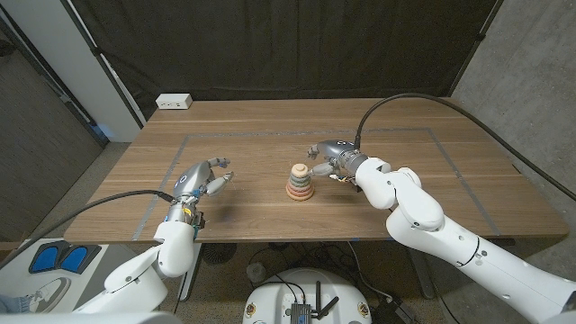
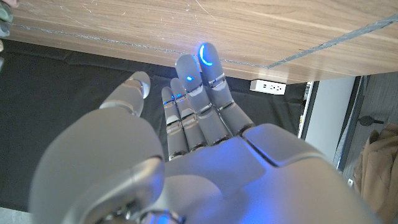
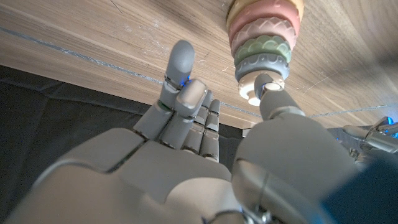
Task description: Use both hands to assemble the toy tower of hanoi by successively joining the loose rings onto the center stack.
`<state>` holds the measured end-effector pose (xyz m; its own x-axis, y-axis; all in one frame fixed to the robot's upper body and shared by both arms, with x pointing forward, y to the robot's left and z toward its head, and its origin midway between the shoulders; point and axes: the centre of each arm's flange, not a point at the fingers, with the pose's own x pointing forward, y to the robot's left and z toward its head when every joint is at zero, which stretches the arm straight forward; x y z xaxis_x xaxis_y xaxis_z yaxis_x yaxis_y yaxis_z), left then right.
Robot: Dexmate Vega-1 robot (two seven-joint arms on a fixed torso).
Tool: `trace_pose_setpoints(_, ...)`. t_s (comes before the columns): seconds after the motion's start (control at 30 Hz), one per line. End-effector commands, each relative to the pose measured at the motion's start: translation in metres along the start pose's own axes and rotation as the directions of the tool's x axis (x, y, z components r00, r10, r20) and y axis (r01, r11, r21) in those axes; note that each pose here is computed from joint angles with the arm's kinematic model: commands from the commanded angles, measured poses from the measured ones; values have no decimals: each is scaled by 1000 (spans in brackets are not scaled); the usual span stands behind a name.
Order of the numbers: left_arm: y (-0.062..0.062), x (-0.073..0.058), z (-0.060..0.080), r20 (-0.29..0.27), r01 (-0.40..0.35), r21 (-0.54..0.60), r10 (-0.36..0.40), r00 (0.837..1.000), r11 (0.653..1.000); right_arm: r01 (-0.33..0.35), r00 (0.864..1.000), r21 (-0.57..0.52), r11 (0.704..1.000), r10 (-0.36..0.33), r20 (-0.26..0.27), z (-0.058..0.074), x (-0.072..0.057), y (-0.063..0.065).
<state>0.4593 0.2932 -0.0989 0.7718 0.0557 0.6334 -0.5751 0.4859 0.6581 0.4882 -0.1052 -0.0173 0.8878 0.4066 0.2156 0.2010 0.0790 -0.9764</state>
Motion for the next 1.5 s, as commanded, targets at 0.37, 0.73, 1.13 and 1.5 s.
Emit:
trace_pose_setpoints(0.37, 6, 4, 2, 2, -18, 11, 18, 1000, 1000, 131, 988, 142, 981, -118, -97, -36, -29, -4)
trace_pose_setpoints(0.73, 3, 8, 6, 12, -11, 9, 11, 1000, 1000, 184, 977, 159, 970, -163, -141, -49, -42, -3)
trace_pose_setpoints(1.13, -1, 12, 12, 16, -7, 4, 7, 1000, 1000, 228, 957, 128, 965, -198, -214, -65, -59, 4)
trace_pose_setpoints(1.5, 4, 14, 15, 22, -32, 51, 31, 999, 998, 254, 955, 106, 961, -231, -187, -83, -68, 14)
